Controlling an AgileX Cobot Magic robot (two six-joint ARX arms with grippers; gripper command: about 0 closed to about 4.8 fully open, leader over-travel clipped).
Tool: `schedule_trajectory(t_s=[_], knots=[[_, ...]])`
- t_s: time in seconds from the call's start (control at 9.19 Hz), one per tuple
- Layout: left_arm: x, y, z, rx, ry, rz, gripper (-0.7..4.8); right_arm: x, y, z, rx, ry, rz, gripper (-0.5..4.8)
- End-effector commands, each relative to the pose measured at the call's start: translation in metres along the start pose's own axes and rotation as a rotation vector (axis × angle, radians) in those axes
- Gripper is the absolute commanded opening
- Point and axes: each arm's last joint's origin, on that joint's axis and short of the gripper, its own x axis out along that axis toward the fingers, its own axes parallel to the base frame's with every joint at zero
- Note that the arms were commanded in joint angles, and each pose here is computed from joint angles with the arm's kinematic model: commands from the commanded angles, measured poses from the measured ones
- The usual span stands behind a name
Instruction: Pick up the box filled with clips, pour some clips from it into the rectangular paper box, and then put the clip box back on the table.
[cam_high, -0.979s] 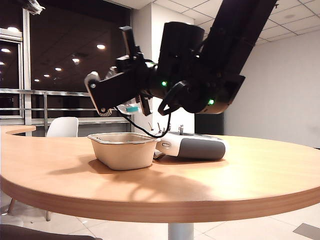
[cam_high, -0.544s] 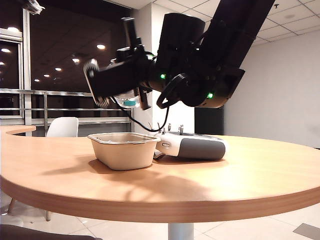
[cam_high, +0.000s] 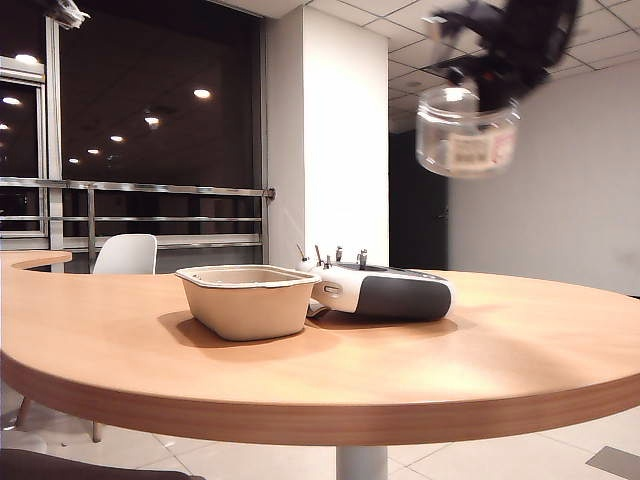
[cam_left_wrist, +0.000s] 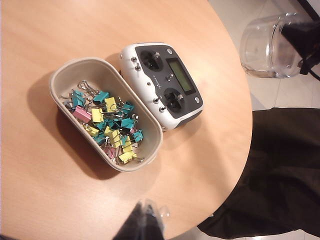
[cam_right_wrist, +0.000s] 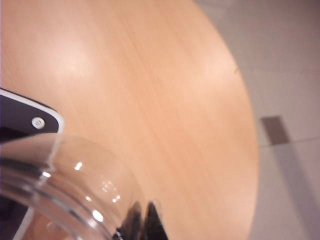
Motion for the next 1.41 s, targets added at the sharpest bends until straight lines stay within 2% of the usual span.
schedule_trajectory(t_s=[0.11, 0.22, 0.44, 0.54, 0.76, 0.87, 1.09, 1.2, 1.41], knots=[[-0.002, -0.001, 0.002, 0.012, -0.014, -0.003, -0.05, 0.064, -0.019, -0.042, 0.103, 0.168, 0.033, -0.02], [-0.002, -0.001, 0.002, 0.011, -0.015, -0.003, -0.05, 0.097, -0.016, -0.062, 0.145, 0.249, -0.013, -0.02], [-0.002, -0.001, 0.002, 0.012, -0.015, -0.004, -0.05, 0.119, -0.018, -0.077, 0.205, 0.257, 0.016, 0.0], [-0.002, -0.001, 0.002, 0.012, -0.016, -0.004, -0.05, 0.12, -0.02, -0.079, 0.225, 0.265, 0.015, 1.9], [-0.002, -0.001, 0.002, 0.014, -0.018, -0.004, -0.05, 0.118, -0.021, -0.076, 0.225, 0.265, 0.015, 1.89], [-0.002, -0.001, 0.003, 0.02, -0.028, 0.001, -0.05, 0.078, -0.042, -0.027, 0.226, 0.134, -0.027, 1.29], [-0.003, -0.003, 0.006, 0.041, -0.063, -0.007, -0.05, 0.039, -0.051, -0.004, 0.226, 0.034, -0.061, -0.03], [-0.009, -0.006, 0.008, 0.061, -0.106, 0.015, -0.05, 0.005, -0.054, 0.004, 0.216, 0.021, -0.07, -0.03], [-0.015, -0.009, 0.007, 0.074, -0.141, 0.046, -0.05, -0.027, -0.054, 0.006, 0.246, 0.041, -0.057, -0.03]])
